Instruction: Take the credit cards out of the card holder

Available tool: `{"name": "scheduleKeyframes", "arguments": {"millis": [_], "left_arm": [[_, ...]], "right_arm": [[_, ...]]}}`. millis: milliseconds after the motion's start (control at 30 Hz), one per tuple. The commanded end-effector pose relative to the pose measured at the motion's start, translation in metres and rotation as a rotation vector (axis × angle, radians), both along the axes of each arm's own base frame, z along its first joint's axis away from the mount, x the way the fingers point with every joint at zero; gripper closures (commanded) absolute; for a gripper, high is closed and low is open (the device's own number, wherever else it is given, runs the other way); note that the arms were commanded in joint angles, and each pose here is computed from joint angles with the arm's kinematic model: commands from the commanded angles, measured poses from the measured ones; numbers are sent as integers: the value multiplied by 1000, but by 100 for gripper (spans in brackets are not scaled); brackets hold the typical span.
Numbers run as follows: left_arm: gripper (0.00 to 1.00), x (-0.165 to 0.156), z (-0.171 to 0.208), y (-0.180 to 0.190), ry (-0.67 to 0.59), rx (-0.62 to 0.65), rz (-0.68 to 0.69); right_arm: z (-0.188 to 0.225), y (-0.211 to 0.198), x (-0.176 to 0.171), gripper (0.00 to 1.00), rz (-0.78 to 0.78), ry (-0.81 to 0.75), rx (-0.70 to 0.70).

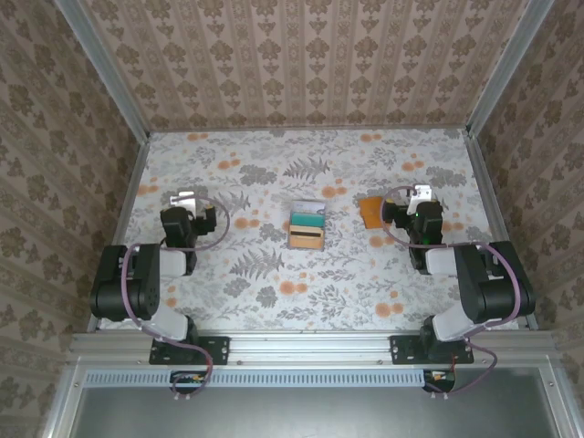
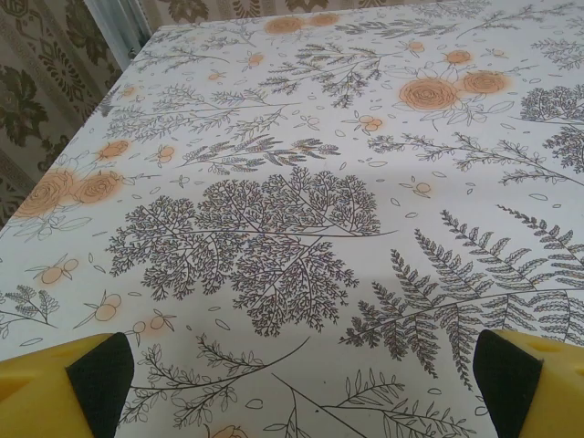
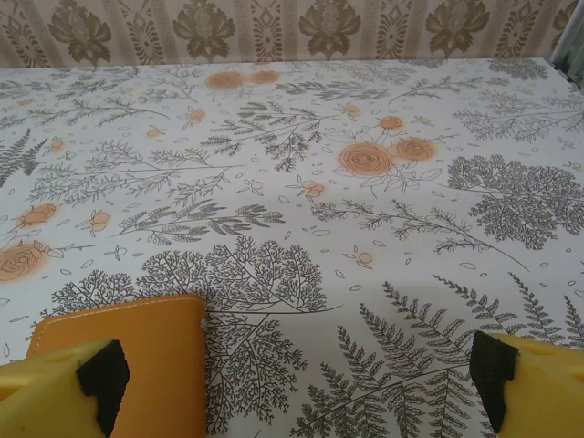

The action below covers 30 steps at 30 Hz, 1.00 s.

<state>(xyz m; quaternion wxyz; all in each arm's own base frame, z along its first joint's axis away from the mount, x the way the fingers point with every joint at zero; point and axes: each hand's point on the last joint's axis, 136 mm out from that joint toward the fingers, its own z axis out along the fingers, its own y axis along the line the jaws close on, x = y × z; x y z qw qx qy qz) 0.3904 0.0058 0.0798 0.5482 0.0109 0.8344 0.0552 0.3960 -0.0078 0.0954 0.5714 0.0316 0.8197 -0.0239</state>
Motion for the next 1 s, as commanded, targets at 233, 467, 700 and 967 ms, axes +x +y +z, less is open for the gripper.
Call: {"name": "scheduleKeyframes", "arguments": {"millis": [233,467,700,967], "left_arm": [[0,8,15,-2,-49,11,-14],[0,8,15,-2,-50,11,-14],[0,8,15,-2,-49,5,-17],[0,8,64,10,1,-21,48]], "right_arm": [[3,2,4,1,16,-7,4],[3,2,4,0,16,-7,7],[2,2,4,0,19,-3,9],[22,-3,-3,0,-33,-17,-9]]}}
